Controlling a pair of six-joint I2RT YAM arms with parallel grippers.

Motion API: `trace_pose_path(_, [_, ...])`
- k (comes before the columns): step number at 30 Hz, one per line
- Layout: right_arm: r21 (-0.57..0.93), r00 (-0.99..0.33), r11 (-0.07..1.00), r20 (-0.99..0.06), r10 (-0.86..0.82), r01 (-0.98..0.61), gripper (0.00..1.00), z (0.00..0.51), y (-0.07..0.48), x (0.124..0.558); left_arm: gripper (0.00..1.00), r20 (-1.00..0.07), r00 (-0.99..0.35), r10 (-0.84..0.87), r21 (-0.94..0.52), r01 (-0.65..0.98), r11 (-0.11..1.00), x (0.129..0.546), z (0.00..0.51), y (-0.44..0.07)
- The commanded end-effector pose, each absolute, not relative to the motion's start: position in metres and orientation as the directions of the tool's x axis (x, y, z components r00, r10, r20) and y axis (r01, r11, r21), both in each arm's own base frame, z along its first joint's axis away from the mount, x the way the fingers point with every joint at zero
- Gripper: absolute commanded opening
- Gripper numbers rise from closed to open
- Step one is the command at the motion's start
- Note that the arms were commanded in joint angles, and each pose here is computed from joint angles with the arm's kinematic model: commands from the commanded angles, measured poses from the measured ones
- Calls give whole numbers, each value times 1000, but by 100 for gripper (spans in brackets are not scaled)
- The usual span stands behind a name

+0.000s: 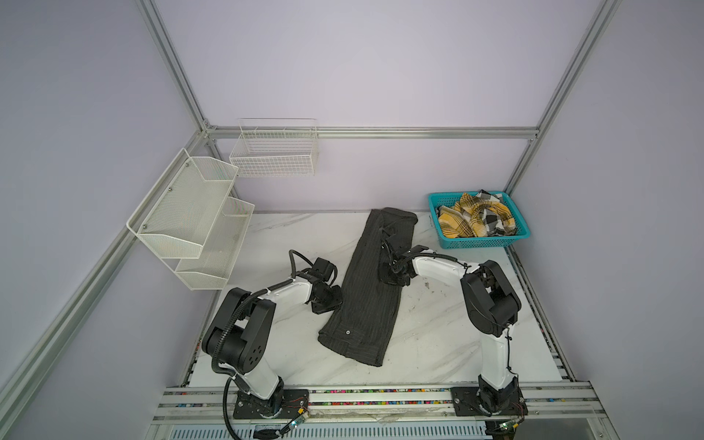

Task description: Fold and stack the long sleeve shirts

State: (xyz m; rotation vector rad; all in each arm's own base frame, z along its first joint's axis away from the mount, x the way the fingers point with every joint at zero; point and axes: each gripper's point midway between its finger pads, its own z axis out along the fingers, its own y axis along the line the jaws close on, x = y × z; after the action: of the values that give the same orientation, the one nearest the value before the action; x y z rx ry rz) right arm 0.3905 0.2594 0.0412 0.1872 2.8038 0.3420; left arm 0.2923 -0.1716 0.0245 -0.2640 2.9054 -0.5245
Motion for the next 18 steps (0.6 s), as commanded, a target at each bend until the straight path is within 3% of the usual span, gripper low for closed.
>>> trace_pose_path(1, [177, -937, 977, -304, 170, 120, 35, 42, 232, 404, 10, -85, -985, -150, -356, -111, 928, 261, 17, -186])
trace_pose_path(5, [183, -932, 980, -336, 136, 77, 36, 68, 229, 412, 34, -200, -969, -147, -326, -75, 942, 288, 61, -188])
trace_pose_path(7, [220, -923, 975, -366, 122, 42, 36, 88, 236, 413, 41, -274, -950, -148, -304, -60, 951, 309, 90, -186])
trace_pose_path(11, [278, -914, 960, -383, 133, 23, 36, 110, 250, 411, 47, -287, -946, -148, -364, -35, 931, 336, 123, -204])
trace_pose_path(18, [311, -916, 950, -370, 157, 38, 35, 106, 263, 402, 47, -246, -954, -171, -493, -29, 869, 369, 118, -233])
